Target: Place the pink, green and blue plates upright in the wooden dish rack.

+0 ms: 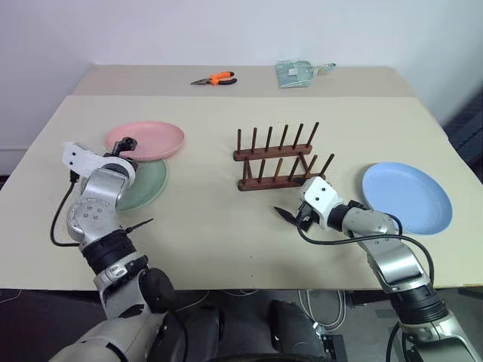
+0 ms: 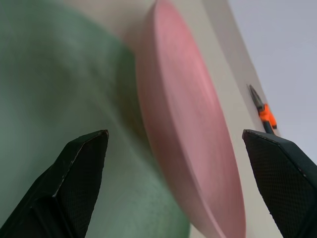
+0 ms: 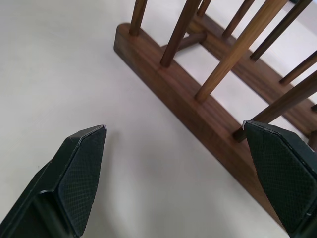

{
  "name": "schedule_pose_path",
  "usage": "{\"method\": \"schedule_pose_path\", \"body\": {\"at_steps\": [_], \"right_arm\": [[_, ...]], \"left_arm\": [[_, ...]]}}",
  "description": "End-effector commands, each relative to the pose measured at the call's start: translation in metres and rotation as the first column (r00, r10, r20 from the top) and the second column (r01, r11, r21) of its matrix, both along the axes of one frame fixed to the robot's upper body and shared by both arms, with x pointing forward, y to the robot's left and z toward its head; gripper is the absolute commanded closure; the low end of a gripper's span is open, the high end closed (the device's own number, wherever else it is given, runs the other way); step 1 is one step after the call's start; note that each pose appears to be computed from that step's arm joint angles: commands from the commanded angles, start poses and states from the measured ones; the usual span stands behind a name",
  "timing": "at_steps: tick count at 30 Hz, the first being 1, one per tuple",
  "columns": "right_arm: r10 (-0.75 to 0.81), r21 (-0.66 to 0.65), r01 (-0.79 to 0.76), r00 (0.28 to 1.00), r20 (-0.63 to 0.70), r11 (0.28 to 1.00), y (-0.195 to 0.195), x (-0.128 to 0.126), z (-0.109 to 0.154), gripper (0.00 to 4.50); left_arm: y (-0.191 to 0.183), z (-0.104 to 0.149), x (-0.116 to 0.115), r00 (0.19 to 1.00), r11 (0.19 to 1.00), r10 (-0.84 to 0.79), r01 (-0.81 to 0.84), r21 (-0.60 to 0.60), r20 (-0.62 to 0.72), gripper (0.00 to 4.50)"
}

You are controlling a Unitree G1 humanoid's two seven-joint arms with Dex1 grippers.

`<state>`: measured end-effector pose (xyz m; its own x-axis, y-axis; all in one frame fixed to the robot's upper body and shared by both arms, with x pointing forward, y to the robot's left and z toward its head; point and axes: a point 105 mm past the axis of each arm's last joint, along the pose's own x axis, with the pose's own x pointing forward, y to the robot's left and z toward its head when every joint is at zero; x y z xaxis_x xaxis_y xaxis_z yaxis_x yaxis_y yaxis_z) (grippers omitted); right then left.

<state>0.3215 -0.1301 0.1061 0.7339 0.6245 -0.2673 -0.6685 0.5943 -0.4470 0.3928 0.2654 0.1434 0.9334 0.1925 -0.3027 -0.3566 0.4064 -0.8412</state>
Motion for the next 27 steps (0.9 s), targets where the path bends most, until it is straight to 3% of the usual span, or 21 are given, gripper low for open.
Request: {"method": "schedule_pose_path", "body": {"at_steps": [1, 3, 7, 12, 15, 22, 25, 27], "right_arm": [[-0.005, 0.051, 0.002, 0.998, 0.060, 0.999, -0.006, -0.003, 0.026, 0.00], [-0.012, 0.063, 0.008, 0.998, 0.059, 0.998, -0.012, -0.005, 0.036, 0.00], [0.020, 0.023, -0.024, 0.990, 0.137, 0.999, -0.018, -0.012, 0.067, 0.00], [0.113, -0.010, -0.115, 0.951, 0.289, 0.993, 0.006, -0.013, 0.110, 0.00], [0.159, -0.195, -0.071, 0.859, 0.486, 0.978, 0.029, 0.005, 0.133, 0.00], [0.285, -0.467, 0.031, 0.756, 0.590, 0.884, 0.040, 0.031, 0.121, 0.00], [0.303, -0.515, 0.051, 0.757, 0.579, 0.856, 0.033, 0.034, 0.111, 0.85], [0.299, -0.519, 0.062, 0.756, 0.582, 0.852, 0.030, 0.034, 0.110, 1.92]], "left_arm": [[0.010, 0.013, 0.004, 0.998, 0.999, 0.037, -0.036, -0.032, 0.050, 1.38], [0.004, 0.033, 0.008, 0.990, 1.000, 0.000, -0.002, 0.016, 0.141, 2.37], [-0.035, 0.079, 0.006, 0.922, 0.958, -0.219, 0.141, 0.249, 0.320, 4.41], [-0.100, 0.115, -0.006, 0.787, 0.857, -0.463, 0.280, 0.432, 0.408, 4.47], [-0.163, 0.128, -0.018, 0.668, 0.748, -0.632, 0.393, 0.535, 0.393, 4.47], [-0.211, 0.133, -0.035, 0.563, 0.671, -0.733, 0.500, 0.548, 0.383, 4.47], [-0.212, 0.130, -0.035, 0.567, 0.664, -0.738, 0.513, 0.544, 0.367, 4.50], [-0.210, 0.130, -0.035, 0.567, 0.674, -0.732, 0.521, 0.524, 0.378, 4.50]]}}
